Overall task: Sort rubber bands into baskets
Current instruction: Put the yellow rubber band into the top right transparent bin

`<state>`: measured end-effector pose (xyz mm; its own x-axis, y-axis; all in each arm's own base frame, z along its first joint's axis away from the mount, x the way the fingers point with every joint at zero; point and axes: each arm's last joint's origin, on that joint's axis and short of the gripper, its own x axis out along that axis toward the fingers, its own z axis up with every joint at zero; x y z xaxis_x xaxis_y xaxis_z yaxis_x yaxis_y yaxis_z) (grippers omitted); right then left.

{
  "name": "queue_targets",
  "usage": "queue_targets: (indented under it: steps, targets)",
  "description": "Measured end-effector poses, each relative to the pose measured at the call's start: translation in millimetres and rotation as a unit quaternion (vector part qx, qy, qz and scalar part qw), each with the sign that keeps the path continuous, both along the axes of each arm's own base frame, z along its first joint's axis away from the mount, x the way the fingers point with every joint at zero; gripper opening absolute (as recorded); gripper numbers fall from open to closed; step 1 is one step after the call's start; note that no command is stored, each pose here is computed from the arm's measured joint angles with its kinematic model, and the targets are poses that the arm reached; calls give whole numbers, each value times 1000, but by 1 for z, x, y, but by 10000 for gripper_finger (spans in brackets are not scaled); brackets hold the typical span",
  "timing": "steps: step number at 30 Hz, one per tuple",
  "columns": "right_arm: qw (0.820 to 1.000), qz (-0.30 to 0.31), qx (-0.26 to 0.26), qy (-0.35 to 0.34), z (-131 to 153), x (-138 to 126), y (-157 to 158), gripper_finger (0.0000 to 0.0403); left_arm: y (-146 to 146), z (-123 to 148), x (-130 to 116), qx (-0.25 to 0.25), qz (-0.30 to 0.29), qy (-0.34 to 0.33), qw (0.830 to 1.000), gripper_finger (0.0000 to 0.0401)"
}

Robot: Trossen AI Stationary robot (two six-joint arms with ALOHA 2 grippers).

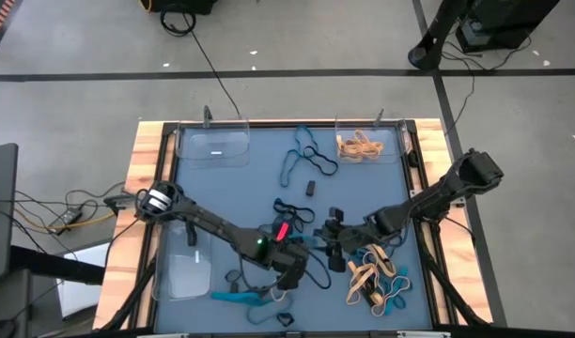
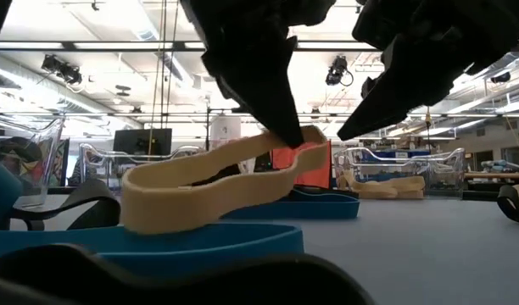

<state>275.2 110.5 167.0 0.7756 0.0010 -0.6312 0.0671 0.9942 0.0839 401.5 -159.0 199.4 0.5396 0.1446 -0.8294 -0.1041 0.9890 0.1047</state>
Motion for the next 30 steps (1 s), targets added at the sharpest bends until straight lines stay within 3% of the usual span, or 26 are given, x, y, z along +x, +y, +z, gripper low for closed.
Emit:
queue_targets:
  steps: [7,16,20,25,30]
  targets:
    - [998,18,45,-31,-6,9,11,238,7,15,8,59,24,-38,997,10]
    - [996,12,74,-49,-21,18,18,245,8,17,10,79,24,-49,995,10]
    - [996,10,73,-48,-23,19,17,190,8,17,10,80,25,-49,995,10]
    - [996,13,73,-40,-24,20,13,36,8,17,9,76,25,-47,996,13]
    - [998,0,54,-11,-26,17,6,10,8,24,6,65,27,-49,996,36]
